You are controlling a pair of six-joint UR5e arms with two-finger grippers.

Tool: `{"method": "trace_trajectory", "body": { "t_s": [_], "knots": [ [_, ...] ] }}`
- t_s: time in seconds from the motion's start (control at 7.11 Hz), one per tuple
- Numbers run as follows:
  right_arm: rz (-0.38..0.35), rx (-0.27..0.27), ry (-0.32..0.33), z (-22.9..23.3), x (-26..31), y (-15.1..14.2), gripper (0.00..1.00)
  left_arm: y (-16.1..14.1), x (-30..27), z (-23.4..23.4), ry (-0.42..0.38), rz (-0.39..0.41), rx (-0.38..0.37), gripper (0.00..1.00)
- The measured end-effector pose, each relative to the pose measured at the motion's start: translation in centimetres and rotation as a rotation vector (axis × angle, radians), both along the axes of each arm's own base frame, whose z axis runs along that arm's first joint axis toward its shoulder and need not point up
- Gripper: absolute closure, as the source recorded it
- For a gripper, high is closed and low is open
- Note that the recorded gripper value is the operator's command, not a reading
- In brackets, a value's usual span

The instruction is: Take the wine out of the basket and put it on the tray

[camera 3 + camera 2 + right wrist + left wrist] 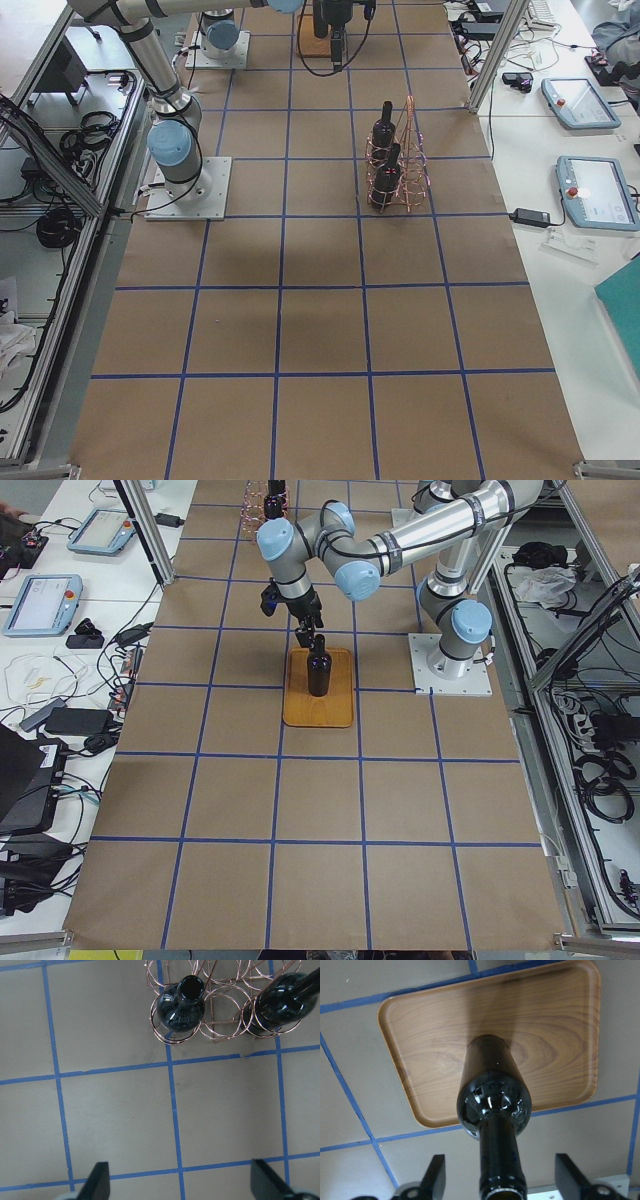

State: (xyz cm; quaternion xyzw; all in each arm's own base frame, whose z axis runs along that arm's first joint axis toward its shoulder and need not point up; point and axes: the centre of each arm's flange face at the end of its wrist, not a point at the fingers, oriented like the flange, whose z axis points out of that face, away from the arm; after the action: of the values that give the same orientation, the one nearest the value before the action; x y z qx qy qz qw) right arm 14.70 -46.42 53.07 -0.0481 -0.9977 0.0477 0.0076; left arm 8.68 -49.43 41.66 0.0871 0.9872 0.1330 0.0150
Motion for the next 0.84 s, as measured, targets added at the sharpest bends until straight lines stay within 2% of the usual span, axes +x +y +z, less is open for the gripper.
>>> {"method": "trace_trajectory", "body": {
  "t_s": [0.42,0.84],
  "knots": [
    [0.000,0.000,0.000,0.0,0.0,0.0,0.00,1.6,-4.3,6.7,0.001,0.072,-0.094,0.00],
    [0.000,0.002,0.000,0.0,0.0,0.0,0.00,2.5,-10.0,9.0,-0.021,0.177,-0.163,0.00]
  ]
}}
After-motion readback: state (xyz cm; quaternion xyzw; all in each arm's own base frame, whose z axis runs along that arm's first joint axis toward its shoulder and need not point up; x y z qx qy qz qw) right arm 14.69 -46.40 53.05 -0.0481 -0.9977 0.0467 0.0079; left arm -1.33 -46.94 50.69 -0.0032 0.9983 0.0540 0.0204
